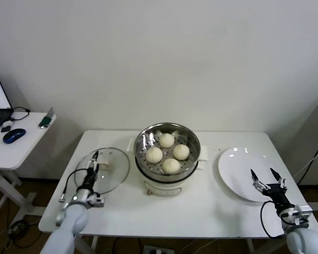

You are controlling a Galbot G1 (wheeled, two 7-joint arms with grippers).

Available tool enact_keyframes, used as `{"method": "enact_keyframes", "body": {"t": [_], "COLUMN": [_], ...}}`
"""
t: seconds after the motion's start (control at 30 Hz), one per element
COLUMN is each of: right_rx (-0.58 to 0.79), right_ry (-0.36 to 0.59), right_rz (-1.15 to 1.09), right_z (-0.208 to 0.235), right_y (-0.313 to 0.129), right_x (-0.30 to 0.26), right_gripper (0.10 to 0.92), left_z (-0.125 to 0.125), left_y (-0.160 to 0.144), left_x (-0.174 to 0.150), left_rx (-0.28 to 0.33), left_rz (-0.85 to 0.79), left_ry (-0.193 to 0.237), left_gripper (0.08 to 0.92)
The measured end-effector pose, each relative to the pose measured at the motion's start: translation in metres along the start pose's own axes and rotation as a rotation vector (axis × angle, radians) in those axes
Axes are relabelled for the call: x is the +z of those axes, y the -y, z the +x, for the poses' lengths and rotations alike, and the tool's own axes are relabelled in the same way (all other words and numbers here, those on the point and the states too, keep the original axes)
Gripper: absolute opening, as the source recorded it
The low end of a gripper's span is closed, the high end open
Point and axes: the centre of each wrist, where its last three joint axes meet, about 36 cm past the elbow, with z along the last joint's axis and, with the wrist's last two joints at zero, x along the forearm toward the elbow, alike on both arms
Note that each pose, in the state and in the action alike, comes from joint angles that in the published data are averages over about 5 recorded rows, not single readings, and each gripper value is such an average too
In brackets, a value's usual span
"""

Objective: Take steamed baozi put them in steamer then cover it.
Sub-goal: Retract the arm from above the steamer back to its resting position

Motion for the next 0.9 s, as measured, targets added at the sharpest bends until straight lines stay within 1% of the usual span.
{"method": "enact_keyframes", "body": {"t": [0.2,0.47,0.67,0.77,0.9], "right_rx": [-0.005,-0.011,-0.012,-0.014,-0.015], "right_ry": [0.001,0.003,0.006,0.007,0.008], "right_rz": [0.009,0.018,0.022,0.024,0.027], "right_z": [-0.004,-0.007,-0.009,-0.010,-0.012], "right_y": [-0.002,-0.005,-0.007,-0.009,-0.010], "right_x": [0.000,0.004,0.005,0.006,0.008], "right_gripper": [0.823,0.823,0.823,0.823,0.823], "left_z": [-0.010,-0.021,-0.026,-0.027,-0.027], "left_y": [0.001,-0.002,-0.002,-0.001,0.001], "left_x": [-0.002,-0.005,-0.006,-0.007,-0.008], "left_rx": [0.001,-0.016,-0.009,-0.002,0.006], "left_rz": [0.004,0.014,0.023,0.029,0.037], "left_ry": [0.002,-0.001,0.003,0.007,0.011], "left_gripper": [0.823,0.823,0.817,0.763,0.645]}}
